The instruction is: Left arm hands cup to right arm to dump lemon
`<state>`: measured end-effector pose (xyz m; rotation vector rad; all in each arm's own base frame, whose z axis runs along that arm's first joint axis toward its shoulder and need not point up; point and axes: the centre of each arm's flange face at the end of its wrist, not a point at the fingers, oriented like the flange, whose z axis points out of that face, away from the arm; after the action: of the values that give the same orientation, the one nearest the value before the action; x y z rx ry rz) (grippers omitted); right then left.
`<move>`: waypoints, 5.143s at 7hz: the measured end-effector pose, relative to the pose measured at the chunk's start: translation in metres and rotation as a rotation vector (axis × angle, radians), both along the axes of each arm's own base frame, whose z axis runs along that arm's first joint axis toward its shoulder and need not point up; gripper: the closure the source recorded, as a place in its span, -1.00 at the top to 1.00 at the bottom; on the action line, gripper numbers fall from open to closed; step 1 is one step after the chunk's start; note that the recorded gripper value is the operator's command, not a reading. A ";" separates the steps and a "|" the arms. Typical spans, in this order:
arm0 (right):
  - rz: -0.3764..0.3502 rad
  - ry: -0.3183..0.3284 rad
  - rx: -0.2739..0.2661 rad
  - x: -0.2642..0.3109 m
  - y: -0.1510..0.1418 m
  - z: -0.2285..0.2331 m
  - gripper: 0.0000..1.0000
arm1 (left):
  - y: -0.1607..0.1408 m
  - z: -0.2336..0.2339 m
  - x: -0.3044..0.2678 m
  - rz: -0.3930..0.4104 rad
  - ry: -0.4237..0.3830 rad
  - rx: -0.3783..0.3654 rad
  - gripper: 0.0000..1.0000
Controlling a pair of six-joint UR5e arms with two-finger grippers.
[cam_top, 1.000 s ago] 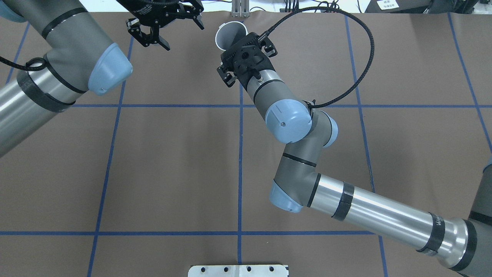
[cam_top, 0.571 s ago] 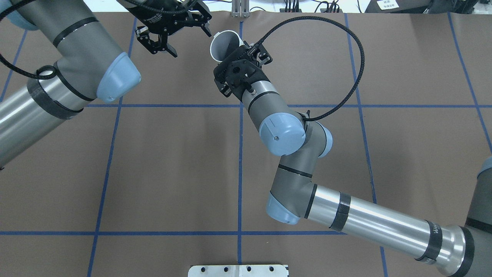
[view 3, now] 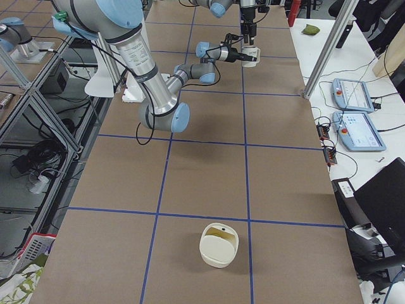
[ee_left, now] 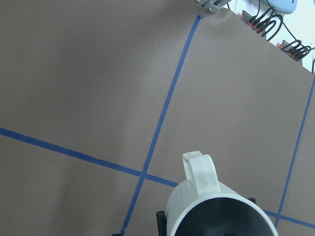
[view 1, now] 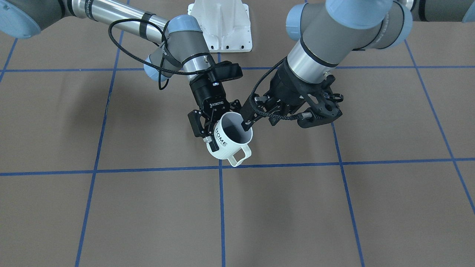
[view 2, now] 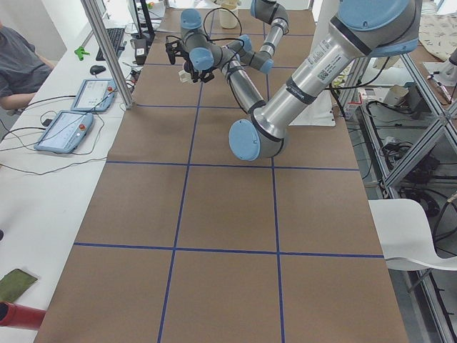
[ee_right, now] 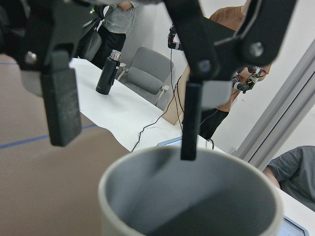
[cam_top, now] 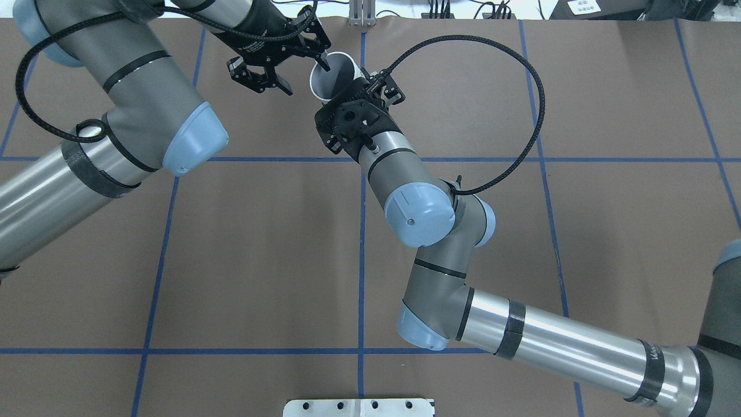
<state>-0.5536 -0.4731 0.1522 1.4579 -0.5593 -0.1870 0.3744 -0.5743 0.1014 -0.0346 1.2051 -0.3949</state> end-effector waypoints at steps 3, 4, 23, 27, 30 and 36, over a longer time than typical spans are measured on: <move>-0.004 -0.021 0.004 0.002 0.005 -0.006 -0.87 | 0.005 -0.002 0.006 0.008 0.014 0.019 0.29; -0.007 -0.027 0.006 0.003 0.006 -0.008 -0.87 | 0.007 -0.002 0.009 0.013 0.016 0.022 0.20; -0.041 -0.069 0.012 0.047 0.056 0.027 0.98 | 0.007 -0.001 0.010 0.018 0.011 0.032 -1.00; -0.054 -0.124 -0.038 0.067 0.074 0.056 0.95 | -0.015 0.013 -0.013 -0.022 -0.013 0.027 -1.00; -0.041 -0.123 -0.189 0.091 0.026 0.080 0.95 | -0.020 0.080 -0.033 -0.002 -0.088 0.053 -1.00; -0.147 -0.045 -0.552 0.205 -0.089 0.107 0.98 | 0.066 0.314 -0.119 0.188 -0.355 0.223 -1.00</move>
<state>-0.3491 -0.5625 0.2593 0.8879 -0.6916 -0.1033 0.2556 -0.5086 0.4154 0.1106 0.8791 -0.0937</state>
